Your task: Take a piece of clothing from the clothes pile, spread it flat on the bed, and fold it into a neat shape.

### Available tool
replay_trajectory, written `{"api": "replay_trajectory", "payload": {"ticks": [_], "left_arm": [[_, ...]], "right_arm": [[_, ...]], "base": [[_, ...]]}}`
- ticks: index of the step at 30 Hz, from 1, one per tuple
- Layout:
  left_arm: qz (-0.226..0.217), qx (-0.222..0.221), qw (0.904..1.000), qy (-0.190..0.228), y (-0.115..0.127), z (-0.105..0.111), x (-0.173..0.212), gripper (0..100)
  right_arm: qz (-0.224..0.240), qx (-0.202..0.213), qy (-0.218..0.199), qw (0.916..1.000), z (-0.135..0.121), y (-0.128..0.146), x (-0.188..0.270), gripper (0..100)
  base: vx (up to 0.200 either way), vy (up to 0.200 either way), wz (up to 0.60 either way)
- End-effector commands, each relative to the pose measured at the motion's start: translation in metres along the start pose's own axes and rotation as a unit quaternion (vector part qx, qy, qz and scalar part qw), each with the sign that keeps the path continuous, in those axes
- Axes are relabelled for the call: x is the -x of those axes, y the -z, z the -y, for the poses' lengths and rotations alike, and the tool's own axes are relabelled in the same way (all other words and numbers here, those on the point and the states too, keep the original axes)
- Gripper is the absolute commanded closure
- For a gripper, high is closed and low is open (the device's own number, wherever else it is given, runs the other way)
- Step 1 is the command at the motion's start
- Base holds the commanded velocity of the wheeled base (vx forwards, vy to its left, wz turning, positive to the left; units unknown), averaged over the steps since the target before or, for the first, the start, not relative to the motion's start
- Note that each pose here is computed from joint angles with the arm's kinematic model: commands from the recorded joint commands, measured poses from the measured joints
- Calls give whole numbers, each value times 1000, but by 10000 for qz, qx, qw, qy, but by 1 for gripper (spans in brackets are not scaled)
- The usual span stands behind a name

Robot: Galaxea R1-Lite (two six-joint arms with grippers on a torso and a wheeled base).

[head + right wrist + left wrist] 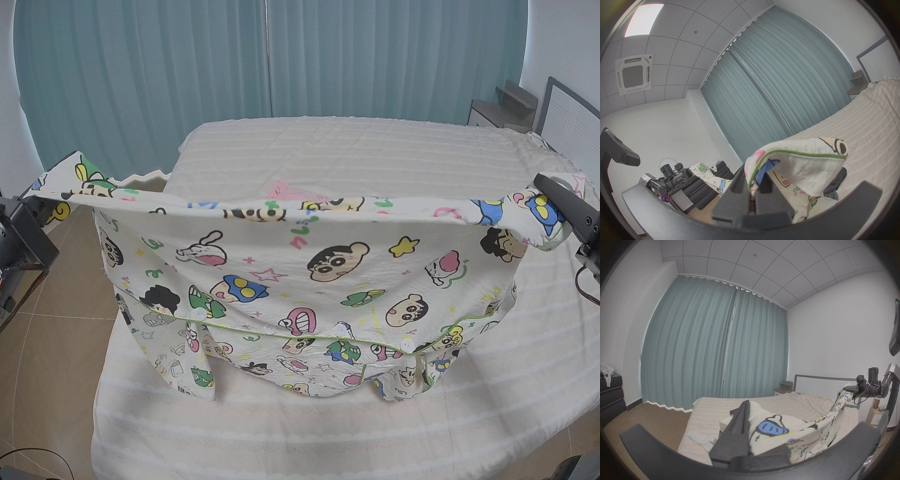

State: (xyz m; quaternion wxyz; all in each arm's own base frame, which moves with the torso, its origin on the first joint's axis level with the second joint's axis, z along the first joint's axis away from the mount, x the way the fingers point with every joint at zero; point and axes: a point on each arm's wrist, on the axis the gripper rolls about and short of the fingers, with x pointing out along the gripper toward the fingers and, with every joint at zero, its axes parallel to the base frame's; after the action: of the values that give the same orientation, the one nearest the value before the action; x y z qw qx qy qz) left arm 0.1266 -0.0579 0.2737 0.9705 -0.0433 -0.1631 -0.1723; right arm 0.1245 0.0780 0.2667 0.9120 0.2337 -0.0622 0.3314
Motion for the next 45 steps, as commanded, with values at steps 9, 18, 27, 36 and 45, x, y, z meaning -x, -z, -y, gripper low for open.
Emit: {"api": "replay_trajectory", "payload": {"ticks": [9,18,27,36,45], "left_arm": [[29,1,10000,-3,-1,0,1,100],[-124,46,9999,-18,9,-1,10,100],[-353,117,9993,-23,23,-2,19,100],[-282,202,9991,237,23,-2,37,100],[-387,257,9982,366,28,1,37,100]], "right_arm": [[97,170,-68,9998,-3,-3,4,100],[215,189,-366,9989,-12,-7,12,100],[204,212,-376,9989,-12,-6,13,100],[304,178,-600,9976,-17,-5,14,100],[266,261,-603,9975,-16,-2,15,100]], "base": [[-200,0,0],[-89,0,0],[0,0,0],[0,-178,0],[0,-200,0]]}}
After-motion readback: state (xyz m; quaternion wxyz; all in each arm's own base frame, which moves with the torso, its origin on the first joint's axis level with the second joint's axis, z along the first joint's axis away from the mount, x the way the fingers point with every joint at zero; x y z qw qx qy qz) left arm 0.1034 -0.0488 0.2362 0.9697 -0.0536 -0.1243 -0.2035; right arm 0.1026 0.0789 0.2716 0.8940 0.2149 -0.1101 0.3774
